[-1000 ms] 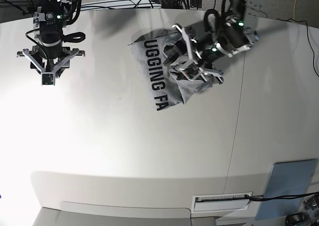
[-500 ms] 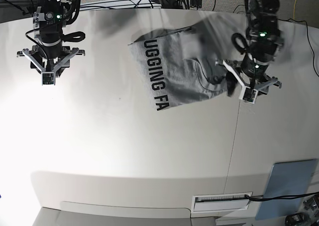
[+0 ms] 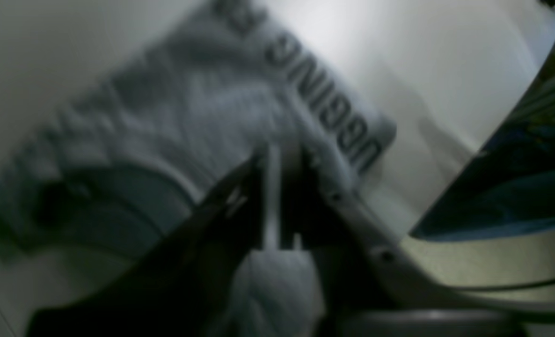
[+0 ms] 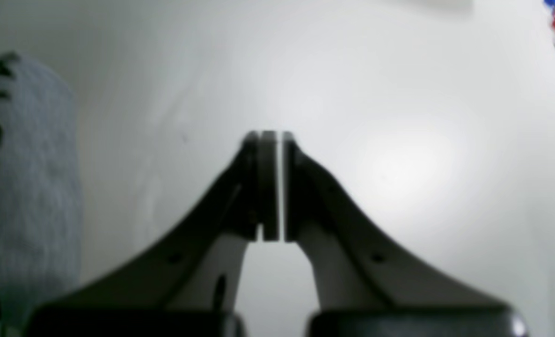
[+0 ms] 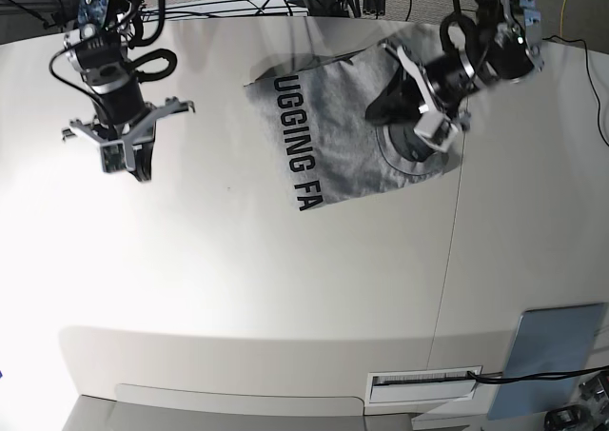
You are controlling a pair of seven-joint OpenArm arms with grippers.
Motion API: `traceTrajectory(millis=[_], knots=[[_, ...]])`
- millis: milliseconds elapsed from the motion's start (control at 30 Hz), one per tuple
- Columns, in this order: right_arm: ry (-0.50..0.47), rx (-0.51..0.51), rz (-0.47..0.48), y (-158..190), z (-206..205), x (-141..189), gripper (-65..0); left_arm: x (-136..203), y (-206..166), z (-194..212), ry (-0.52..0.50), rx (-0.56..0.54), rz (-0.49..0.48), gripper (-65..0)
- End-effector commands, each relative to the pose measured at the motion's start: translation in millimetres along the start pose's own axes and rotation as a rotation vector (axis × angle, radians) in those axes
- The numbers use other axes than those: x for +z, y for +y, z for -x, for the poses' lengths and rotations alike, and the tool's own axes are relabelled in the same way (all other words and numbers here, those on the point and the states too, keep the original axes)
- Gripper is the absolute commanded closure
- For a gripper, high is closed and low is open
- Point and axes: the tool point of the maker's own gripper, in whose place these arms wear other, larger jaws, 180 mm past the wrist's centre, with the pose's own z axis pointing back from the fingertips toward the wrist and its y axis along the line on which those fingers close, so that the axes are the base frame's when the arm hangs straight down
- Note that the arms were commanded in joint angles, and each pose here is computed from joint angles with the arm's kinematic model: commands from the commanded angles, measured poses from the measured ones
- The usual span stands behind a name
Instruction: Fold the T-shirt properly
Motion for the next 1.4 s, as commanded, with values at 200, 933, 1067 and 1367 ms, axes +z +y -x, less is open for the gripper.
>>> traceTrajectory(millis=[200, 933, 1067, 1367], knots=[[-0.053, 0.038, -0.177, 50, -24, -57, 0.0, -1, -48, 32, 0.062, 0.007, 0.128, 0.0], [0.114, 0.199, -0.417, 165, -34, -163, 0.0, -45, 9, 104, 0.245, 0.095, -0.048, 0.0], [0.16, 0.207, -0.418, 163, -18, -160, 0.0, -45, 41, 104, 0.278, 0.052, -0.128, 0.0], [0.334, 0.254, -0.46, 154, 36, -138, 0.0, -25, 106, 82, 0.229, 0.005, -0.283, 0.0]])
